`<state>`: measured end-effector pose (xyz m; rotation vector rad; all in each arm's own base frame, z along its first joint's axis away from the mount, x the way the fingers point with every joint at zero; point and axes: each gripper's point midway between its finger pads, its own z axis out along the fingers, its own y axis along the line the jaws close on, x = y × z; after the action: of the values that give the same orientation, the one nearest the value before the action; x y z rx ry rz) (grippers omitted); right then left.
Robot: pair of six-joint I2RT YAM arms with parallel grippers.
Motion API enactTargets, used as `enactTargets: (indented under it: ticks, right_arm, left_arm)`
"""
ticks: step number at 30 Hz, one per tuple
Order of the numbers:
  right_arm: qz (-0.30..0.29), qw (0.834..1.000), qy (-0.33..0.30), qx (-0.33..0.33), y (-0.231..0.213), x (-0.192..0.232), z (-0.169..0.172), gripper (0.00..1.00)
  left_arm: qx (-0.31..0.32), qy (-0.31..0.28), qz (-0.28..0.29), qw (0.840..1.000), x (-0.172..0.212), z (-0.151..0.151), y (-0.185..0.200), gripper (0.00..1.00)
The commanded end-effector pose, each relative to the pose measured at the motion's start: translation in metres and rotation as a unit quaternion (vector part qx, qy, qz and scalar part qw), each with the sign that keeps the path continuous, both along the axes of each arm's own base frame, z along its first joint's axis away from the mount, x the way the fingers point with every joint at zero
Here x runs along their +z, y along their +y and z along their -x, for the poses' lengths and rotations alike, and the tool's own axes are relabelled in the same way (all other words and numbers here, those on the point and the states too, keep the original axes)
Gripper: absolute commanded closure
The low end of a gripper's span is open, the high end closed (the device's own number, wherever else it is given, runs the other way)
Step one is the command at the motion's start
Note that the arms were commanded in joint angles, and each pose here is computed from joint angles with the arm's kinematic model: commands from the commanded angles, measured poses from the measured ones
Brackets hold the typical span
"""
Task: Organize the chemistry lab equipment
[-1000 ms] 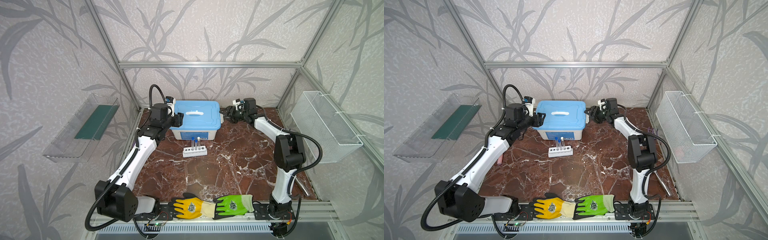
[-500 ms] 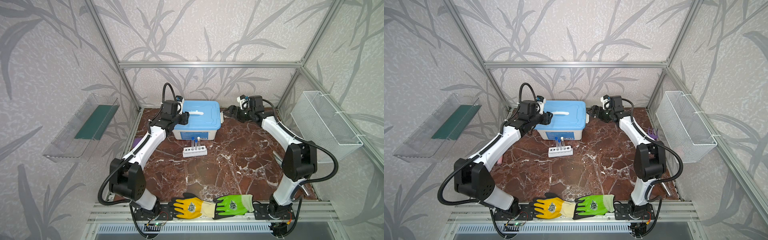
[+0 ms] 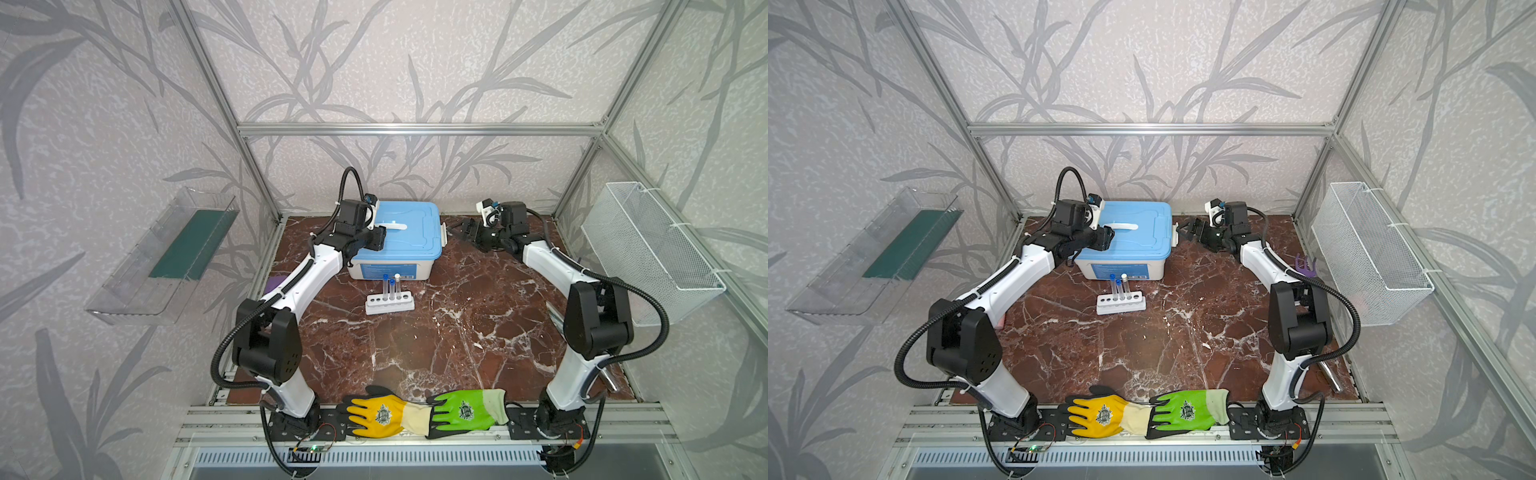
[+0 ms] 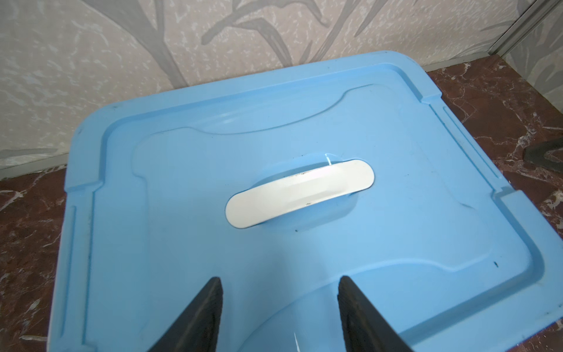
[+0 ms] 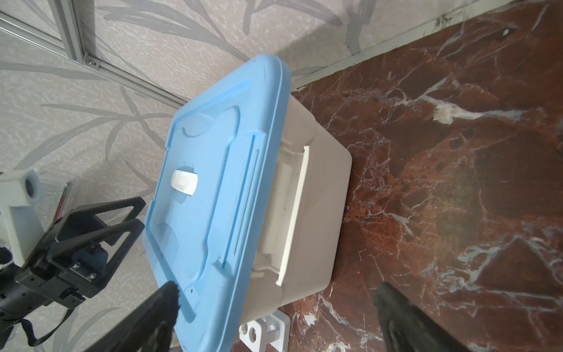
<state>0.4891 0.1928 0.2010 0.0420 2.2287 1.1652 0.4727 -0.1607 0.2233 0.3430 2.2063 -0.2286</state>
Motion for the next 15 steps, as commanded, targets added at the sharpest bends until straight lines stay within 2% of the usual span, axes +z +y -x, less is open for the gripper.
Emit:
enactTargets:
  ticks: [1,15]
  right_arm:
    - [-0.043,0.999,0.005,0.013,0.009,-0.003,-0.008,0.01]
    - [-0.116,0.992,-0.007,0.047,0.035,-0.003,-0.02,0.01]
  left_arm:
    - [-0.005,-0.006,-0.012,1.0,0.004,-0.004,-0.005,0.39]
    - [-0.002,-0.003,-0.013,1.0,-0.01,-0.002,-0.006,0.41]
